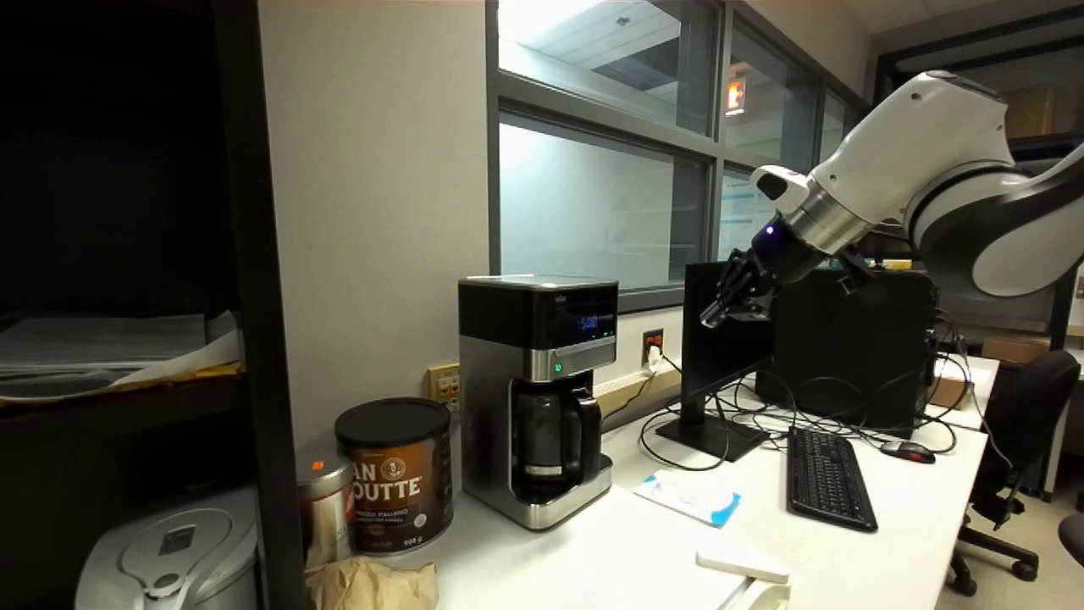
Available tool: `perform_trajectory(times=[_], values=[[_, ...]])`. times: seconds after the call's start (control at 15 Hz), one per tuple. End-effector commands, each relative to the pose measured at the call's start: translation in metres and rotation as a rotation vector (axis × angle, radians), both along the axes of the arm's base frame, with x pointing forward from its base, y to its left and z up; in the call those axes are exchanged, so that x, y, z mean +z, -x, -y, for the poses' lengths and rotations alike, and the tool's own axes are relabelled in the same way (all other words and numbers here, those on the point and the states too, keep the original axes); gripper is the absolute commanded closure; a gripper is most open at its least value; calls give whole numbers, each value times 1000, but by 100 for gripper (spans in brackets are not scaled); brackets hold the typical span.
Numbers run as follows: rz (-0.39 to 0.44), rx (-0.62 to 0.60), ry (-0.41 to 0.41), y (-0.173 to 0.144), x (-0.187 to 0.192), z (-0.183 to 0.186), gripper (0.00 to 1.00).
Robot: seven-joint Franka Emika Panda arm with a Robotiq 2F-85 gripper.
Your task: Press a button on the right side of the coffee machine
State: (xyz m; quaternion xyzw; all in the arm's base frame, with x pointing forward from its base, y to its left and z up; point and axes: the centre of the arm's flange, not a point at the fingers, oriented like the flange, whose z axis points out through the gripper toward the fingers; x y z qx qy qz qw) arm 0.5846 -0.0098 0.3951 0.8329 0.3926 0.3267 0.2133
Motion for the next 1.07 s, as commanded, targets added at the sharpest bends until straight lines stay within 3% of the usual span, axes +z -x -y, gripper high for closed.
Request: perform_trajectory(times=[0.0,1.0], values=[[77,5,11,-34,-17,-7,100],[111,-4,-105,-105,-63,-47,100]])
